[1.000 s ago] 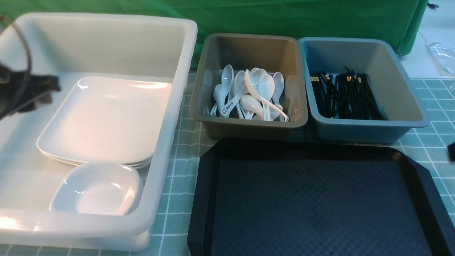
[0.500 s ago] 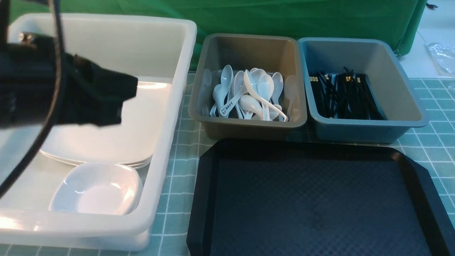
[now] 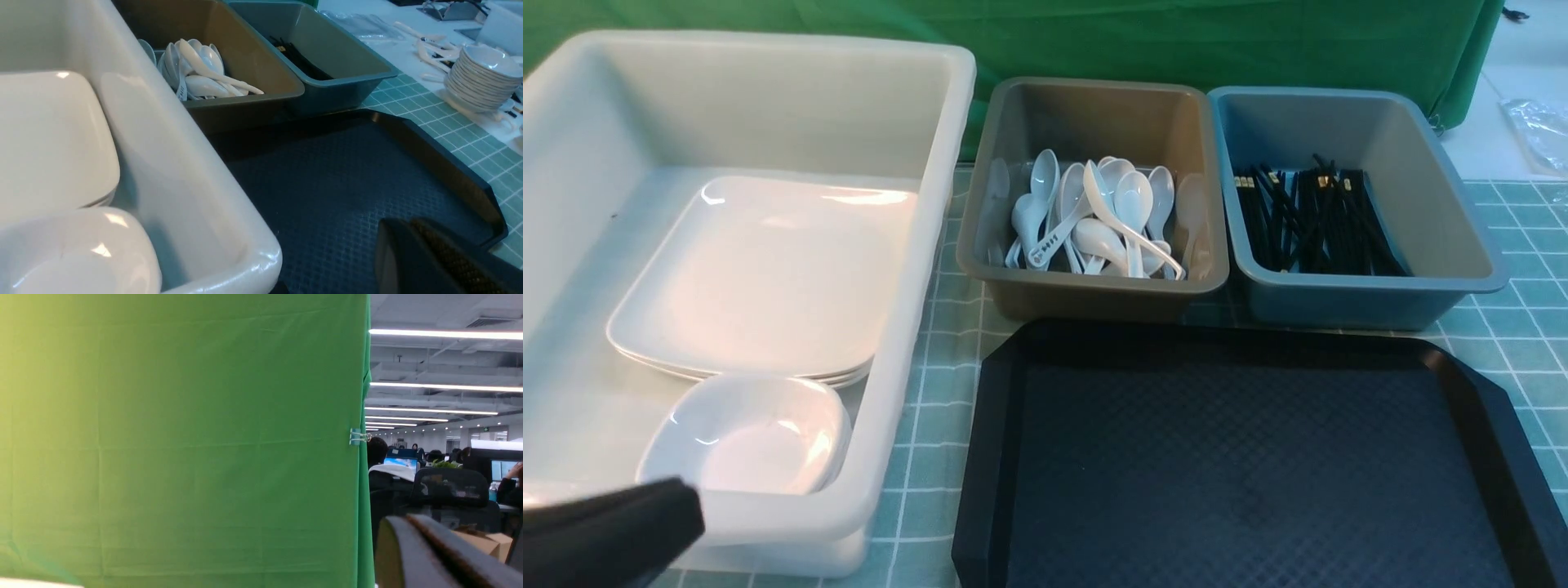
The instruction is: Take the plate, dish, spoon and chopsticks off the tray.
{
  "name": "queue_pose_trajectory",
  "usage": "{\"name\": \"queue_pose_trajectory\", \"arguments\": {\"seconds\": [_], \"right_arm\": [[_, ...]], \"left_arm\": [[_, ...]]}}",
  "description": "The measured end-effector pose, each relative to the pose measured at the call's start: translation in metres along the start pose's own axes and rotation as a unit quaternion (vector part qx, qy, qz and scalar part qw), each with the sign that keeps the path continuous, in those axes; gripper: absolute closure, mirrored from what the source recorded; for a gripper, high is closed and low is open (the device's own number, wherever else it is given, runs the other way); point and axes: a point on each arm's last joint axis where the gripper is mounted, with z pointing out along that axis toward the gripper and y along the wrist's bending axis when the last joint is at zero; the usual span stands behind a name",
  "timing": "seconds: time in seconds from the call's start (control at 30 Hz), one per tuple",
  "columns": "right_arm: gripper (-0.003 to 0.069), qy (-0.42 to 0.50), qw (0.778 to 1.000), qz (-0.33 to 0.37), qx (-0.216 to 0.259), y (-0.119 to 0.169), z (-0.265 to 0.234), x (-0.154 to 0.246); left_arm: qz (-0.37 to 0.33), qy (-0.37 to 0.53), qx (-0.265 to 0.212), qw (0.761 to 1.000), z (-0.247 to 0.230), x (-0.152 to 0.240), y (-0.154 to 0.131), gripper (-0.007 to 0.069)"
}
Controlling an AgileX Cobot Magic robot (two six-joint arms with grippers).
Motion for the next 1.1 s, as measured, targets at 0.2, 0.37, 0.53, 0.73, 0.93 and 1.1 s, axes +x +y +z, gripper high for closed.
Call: {"name": "queue_pose_trajectory", "arguments": {"seconds": [0.2, 0.37, 0.53, 0.73, 0.93, 1.1], "right_arm": [[0.0625, 0.003, 1.000, 0.000, -0.001, 0.000, 0.000, 0.000], [0.0616, 0.003, 1.000, 0.000, -0.001, 0.000, 0.000, 0.000], [0.0603, 0.003, 1.000, 0.000, -0.001, 0.000, 0.000, 0.000], [0.0599, 0.003, 1.000, 0.000, -0.001, 0.000, 0.000, 0.000], [0.0578, 0.003, 1.000, 0.000, -0.001, 0.000, 0.000, 0.000], [0.0564, 0.003, 1.000, 0.001, -0.001, 0.000, 0.000, 0.000]], "left_arm": [[-0.053, -0.101, -0.004, 0.993, -0.011, 0.015, 0.006, 0.0615], [-0.057, -0.126, -0.007, 0.990, -0.013, 0.012, 0.007, 0.0613], [-0.044, -0.129, -0.015, 0.991, -0.013, 0.011, 0.008, 0.0613], [-0.034, -0.128, -0.020, 0.991, -0.013, 0.012, 0.008, 0.0613], [0.024, -0.119, -0.050, 0.991, -0.012, 0.015, 0.013, 0.0613], [0.078, -0.105, -0.128, 0.983, -0.006, 0.036, 0.028, 0.0613]]}}
